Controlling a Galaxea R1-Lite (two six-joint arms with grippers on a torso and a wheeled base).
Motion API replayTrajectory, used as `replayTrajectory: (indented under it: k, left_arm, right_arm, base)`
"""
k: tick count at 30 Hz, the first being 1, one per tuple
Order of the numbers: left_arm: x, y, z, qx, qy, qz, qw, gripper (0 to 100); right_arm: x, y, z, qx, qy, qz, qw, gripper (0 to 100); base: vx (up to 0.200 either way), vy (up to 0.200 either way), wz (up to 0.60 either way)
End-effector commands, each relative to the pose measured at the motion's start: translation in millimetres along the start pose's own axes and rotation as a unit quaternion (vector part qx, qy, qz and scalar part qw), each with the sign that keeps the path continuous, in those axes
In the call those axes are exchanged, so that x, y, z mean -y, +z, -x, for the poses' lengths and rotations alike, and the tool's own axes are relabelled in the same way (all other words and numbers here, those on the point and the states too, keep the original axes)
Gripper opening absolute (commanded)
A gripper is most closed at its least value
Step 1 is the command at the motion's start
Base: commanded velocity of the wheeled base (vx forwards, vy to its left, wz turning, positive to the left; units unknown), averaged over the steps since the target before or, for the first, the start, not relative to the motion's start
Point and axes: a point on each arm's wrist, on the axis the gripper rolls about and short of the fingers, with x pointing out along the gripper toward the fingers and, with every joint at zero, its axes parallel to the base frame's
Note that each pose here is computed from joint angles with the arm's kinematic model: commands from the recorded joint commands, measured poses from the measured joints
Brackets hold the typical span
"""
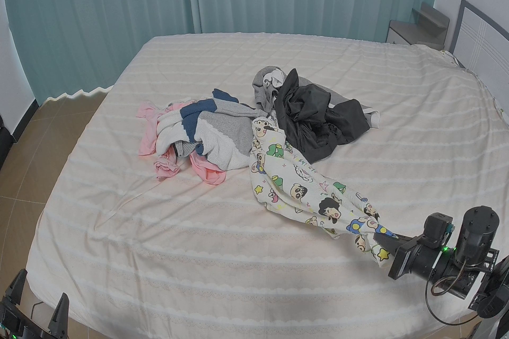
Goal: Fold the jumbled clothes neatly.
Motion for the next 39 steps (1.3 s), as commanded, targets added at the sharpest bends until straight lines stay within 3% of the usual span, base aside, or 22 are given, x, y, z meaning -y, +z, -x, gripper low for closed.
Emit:
replayTrajectory:
  k: [1, 10, 11, 12, 13, 15, 17, 20, 21, 22, 23, 27, 30, 31, 32, 33, 36, 39]
  left_arm:
    - [0.6, -4.6, -0.2, 0.000, -0.009, -0.022, 0.9997, 100]
    - [0.8, -4.0, 0.0, 0.004, -0.013, -0.019, 0.9997, 100]
    - [-0.3, 43.2, 9.2, 0.092, -0.025, 0.016, 0.9954, 100]
    - [-1.0, 68.0, 12.7, 0.121, -0.031, 0.040, 0.9914, 100]
    - [-1.9, 109.9, 10.8, 0.146, -0.054, 0.086, 0.9839, 100]
    - [-1.2, 129.7, 1.8, 0.133, -0.092, 0.083, 0.9834, 100]
    - [2.4, 126.5, -6.4, 0.104, -0.189, 0.031, 0.9759, 100]
    - [7.7, 109.0, -28.9, -0.002, -0.308, 0.006, 0.9515, 100]
    - [7.8, 109.1, -30.5, -0.007, -0.311, 0.006, 0.9504, 100]
    - [8.9, 106.9, -47.9, -0.050, -0.339, -0.002, 0.9396, 100]
    - [9.5, 105.4, -57.2, -0.069, -0.347, -0.006, 0.9353, 100]
    - [20.8, 90.0, -92.7, -0.159, -0.411, -0.025, 0.8974, 100]
    - [34.7, 78.4, -96.7, -0.199, -0.477, -0.033, 0.8556, 100]
    - [34.7, 78.4, -96.7, -0.199, -0.477, -0.033, 0.8556, 100]
    - [45.8, 70.7, -98.5, -0.229, -0.512, -0.046, 0.8264, 100]
    - [45.8, 70.7, -98.5, -0.229, -0.512, -0.046, 0.8264, 100]
    - [60.0, 52.9, -104.9, -0.289, -0.517, -0.076, 0.8020, 100]
    - [63.0, 51.7, -109.7, -0.300, -0.516, -0.075, 0.7987, 100]
  right_arm:
    - [-2.9, 15.4, 25.9, 0.052, 0.024, 0.007, 0.9983, 0]
    - [-5.1, 26.3, 54.9, 0.078, 0.077, 0.047, 0.9928, 0]
    - [-8.1, 34.4, 55.2, 0.092, 0.087, 0.053, 0.9905, 0]
    - [-9.0, 36.8, 54.8, 0.096, 0.089, 0.053, 0.9900, 0]
    - [-11.3, 43.2, 52.9, 0.104, 0.092, 0.053, 0.9889, 0]
    - [-15.6, 53.3, 49.8, 0.116, 0.098, 0.053, 0.9870, 0]
    - [-21.9, 63.8, 47.3, 0.126, 0.115, 0.054, 0.9839, 0]
    - [-32.9, 77.6, 41.7, 0.129, 0.139, 0.056, 0.9802, 0]
    - [-33.5, 78.3, 41.5, 0.129, 0.140, 0.057, 0.9801, 0]
    - [-41.9, 86.3, 39.3, 0.128, 0.156, 0.059, 0.9776, 0]
    - [-46.5, 90.8, 38.4, 0.128, 0.164, 0.060, 0.9762, 0]
    - [-75.4, 117.1, 31.3, 0.117, 0.203, 0.065, 0.9701, 0]
    - [-94.6, 132.2, 17.2, 0.120, 0.220, 0.066, 0.9657, 0]
    - [-94.6, 132.2, 17.2, 0.120, 0.220, 0.066, 0.9657, 0]
    - [-106.6, 134.8, 8.3, 0.118, 0.232, 0.068, 0.9631, 0]
    - [-106.6, 134.8, 8.3, 0.118, 0.232, 0.068, 0.9631, 0]
    - [-134.5, 145.2, -8.5, 0.125, 0.259, 0.068, 0.9554, 0]
    - [-145.7, 148.9, -10.7, 0.131, 0.272, 0.067, 0.9508, 0]
  base:
    - [0.000, 0.000, 0.00]
    - [0.000, 0.000, 0.00]
    - [0.000, 0.000, 0.00]
    - [0.000, 0.000, 0.00]
    - [0.000, 0.000, 0.00]
    - [0.000, 0.000, 0.00]
    - [0.000, 0.000, 0.00]
    - [0.000, 0.000, 0.00]
    - [0.000, 0.000, 0.00]
    - [0.000, 0.000, 0.00]
    - [0.000, 0.000, 0.00]
    - [0.000, 0.000, 0.00]
    - [0.000, 0.000, 0.00]
    - [0.000, 0.000, 0.00]
    - [0.000, 0.000, 0.00]
    - [0.000, 0.000, 0.00]
    - [0.000, 0.000, 0.00]
    - [0.000, 0.000, 0.00]
